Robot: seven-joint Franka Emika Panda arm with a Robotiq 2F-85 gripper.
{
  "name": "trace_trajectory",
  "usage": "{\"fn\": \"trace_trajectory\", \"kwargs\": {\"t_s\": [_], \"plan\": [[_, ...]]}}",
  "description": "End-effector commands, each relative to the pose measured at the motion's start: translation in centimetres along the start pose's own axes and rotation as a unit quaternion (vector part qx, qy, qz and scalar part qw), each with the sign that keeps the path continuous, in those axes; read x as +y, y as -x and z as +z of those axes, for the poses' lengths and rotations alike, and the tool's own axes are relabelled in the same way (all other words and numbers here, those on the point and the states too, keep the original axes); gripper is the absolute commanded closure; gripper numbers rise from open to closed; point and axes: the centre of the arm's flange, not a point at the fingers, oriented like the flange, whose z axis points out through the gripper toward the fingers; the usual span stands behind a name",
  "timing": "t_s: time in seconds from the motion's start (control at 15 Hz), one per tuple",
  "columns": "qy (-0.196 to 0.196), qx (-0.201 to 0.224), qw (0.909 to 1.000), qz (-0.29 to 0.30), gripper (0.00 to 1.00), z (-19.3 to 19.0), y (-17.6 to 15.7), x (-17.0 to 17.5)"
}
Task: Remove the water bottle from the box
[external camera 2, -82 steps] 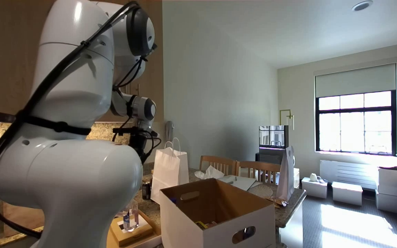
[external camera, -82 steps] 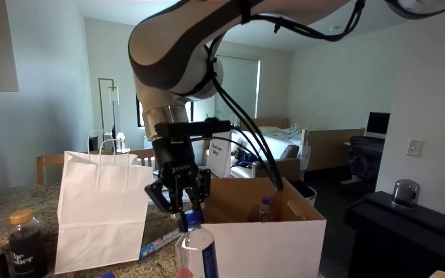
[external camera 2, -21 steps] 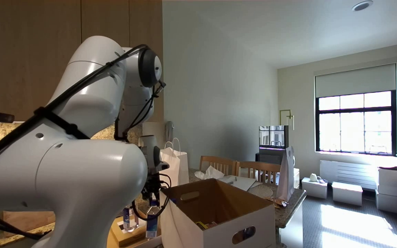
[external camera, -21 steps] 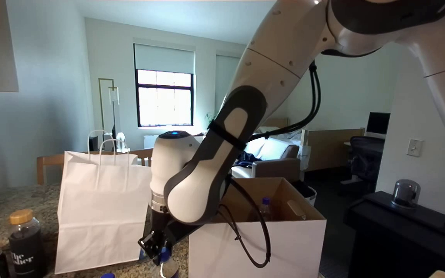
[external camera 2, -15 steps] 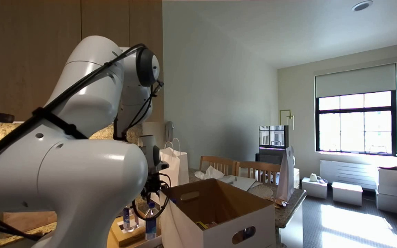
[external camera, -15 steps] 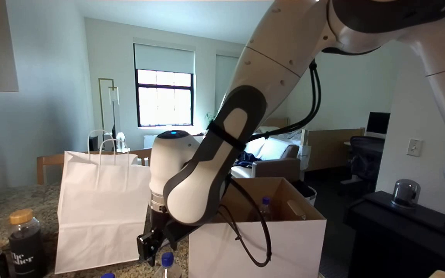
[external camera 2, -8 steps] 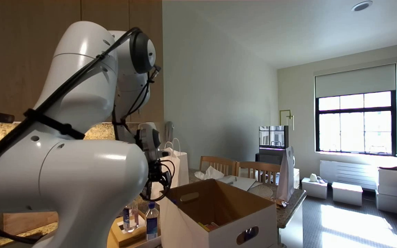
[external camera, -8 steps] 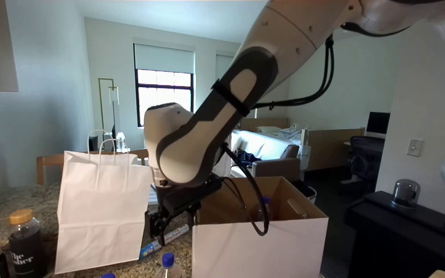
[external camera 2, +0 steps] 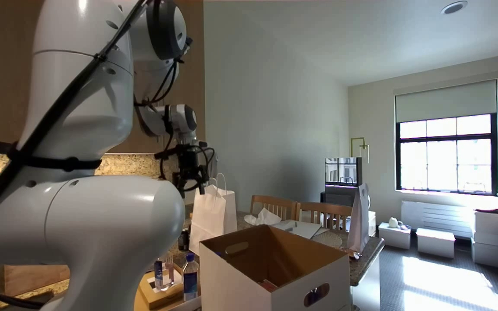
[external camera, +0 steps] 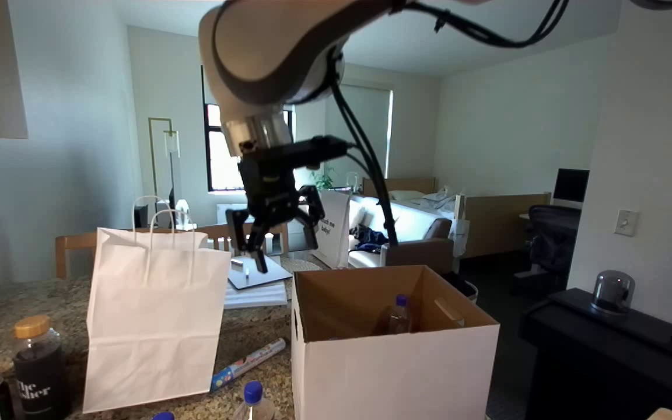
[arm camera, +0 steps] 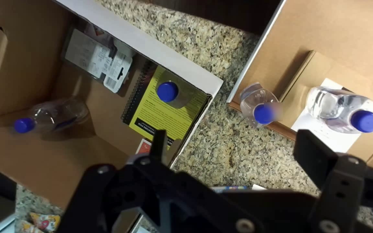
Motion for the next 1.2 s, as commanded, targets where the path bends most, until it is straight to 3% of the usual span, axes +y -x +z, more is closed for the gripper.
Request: {"fn": "trace_trajectory", "kwargs": {"t_s": [0.0, 0.13, 0.53, 0.6, 0.8, 0.93, 1.13], "plan": [[-0.043, -0.032, 0.9973, 0.051, 0.0, -5.9, 1.5, 6.4], [-0.069, -0.061, 0.9919, 0.087, 0.0, -7.5, 1.8, 10.6], [-0.115, -0.184, 0.9634, 0.157, 0.0, -5.8, -1.9, 26.6], [-0.126, -0.184, 0.9598, 0.171, 0.0, -5.4, -2.1, 28.5], [-0.155, -0.124, 0.9583, 0.206, 0.0, -4.0, -2.3, 31.9], [-0.154, -0.084, 0.9611, 0.213, 0.0, -3.3, -2.6, 32.8], [-0.151, -0.065, 0.9625, 0.216, 0.0, -2.4, -3.4, 33.5]]}}
